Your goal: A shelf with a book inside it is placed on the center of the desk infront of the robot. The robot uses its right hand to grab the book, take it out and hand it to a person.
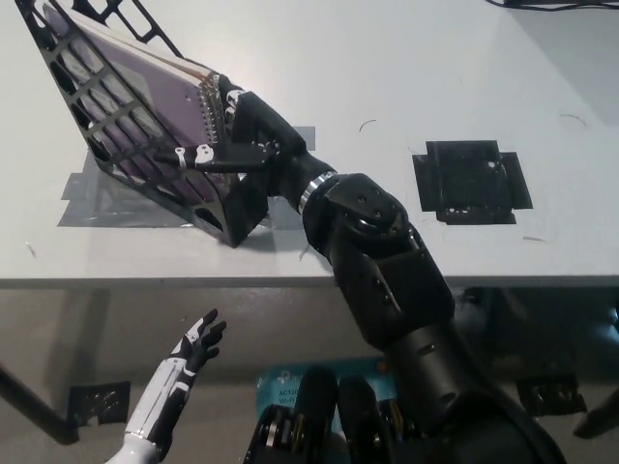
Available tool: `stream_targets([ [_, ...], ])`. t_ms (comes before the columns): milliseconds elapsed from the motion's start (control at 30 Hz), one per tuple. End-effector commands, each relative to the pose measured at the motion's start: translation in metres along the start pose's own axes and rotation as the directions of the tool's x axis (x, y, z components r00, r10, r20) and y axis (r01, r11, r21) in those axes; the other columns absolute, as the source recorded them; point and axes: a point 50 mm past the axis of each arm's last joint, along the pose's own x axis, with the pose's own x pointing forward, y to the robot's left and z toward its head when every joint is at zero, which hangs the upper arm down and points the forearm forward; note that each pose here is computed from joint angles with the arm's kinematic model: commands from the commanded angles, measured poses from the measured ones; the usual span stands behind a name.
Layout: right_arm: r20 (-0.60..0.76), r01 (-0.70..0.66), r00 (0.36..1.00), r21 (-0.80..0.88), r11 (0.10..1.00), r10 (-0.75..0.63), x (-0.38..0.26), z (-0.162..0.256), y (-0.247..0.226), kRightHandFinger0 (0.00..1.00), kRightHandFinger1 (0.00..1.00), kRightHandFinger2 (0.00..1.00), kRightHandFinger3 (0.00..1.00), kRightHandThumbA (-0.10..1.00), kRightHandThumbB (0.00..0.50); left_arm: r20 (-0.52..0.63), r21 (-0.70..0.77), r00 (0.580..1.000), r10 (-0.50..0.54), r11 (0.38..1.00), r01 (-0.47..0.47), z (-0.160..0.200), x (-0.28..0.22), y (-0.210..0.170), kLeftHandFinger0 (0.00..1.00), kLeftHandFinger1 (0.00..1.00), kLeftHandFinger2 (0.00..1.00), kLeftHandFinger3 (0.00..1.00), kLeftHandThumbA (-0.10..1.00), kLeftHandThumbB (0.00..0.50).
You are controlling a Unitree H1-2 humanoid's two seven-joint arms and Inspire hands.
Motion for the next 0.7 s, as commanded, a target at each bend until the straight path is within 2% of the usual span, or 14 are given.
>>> stream_targets([
  [0, 0.098, -0.087, 0.991, -0.077, 0.993, 0.094, 0.018, 0.032, 0.028, 1.00, 1.00, 1.00, 1.00, 1.00, 0.301, 0.042, 0.026, 0.999, -0.007, 1.000, 0.006, 0.011, 0.005, 0.007, 1.00, 1.00, 1.00, 1.00, 0.98, 0.382],
  [33, 0.097, -0.090, 0.990, -0.077, 0.993, 0.098, 0.019, 0.032, 0.029, 1.00, 1.00, 1.00, 1.00, 1.00, 0.287, 0.045, 0.037, 0.999, -0.007, 0.999, 0.005, 0.011, 0.005, 0.007, 1.00, 1.00, 1.00, 1.00, 1.00, 0.371],
  [133, 0.085, -0.095, 0.991, -0.077, 0.992, 0.101, 0.022, 0.032, 0.031, 1.00, 1.00, 1.00, 1.00, 1.00, 0.290, 0.056, 0.060, 0.998, -0.015, 0.998, 0.012, 0.011, 0.006, 0.008, 1.00, 1.00, 1.00, 1.00, 1.00, 0.355],
  [333, 0.068, -0.091, 0.993, -0.084, 0.992, 0.097, 0.027, 0.030, 0.030, 1.00, 1.00, 1.00, 1.00, 1.00, 0.295, 0.059, 0.073, 0.998, -0.020, 0.997, 0.016, 0.012, 0.008, 0.009, 1.00, 1.00, 1.00, 1.00, 1.00, 0.355],
  [400, 0.063, -0.088, 0.994, -0.079, 0.993, 0.093, 0.028, 0.028, 0.029, 1.00, 1.00, 1.00, 1.00, 1.00, 0.294, 0.056, 0.058, 0.998, -0.015, 0.998, 0.012, 0.013, 0.008, 0.009, 1.00, 1.00, 1.00, 1.00, 1.00, 0.368],
  [433, 0.056, -0.086, 0.994, -0.082, 0.993, 0.091, 0.029, 0.028, 0.029, 1.00, 1.00, 1.00, 1.00, 1.00, 0.312, 0.056, 0.050, 0.998, -0.016, 0.999, 0.013, 0.013, 0.008, 0.009, 1.00, 1.00, 1.00, 1.00, 1.00, 0.371],
  [667, 0.044, -0.076, 0.996, -0.114, 0.991, 0.082, 0.033, 0.025, 0.027, 1.00, 1.00, 1.00, 1.00, 1.00, 0.316, 0.056, 0.061, 0.998, -0.017, 0.998, 0.014, 0.016, 0.009, 0.009, 1.00, 1.00, 1.00, 1.00, 1.00, 0.356],
])
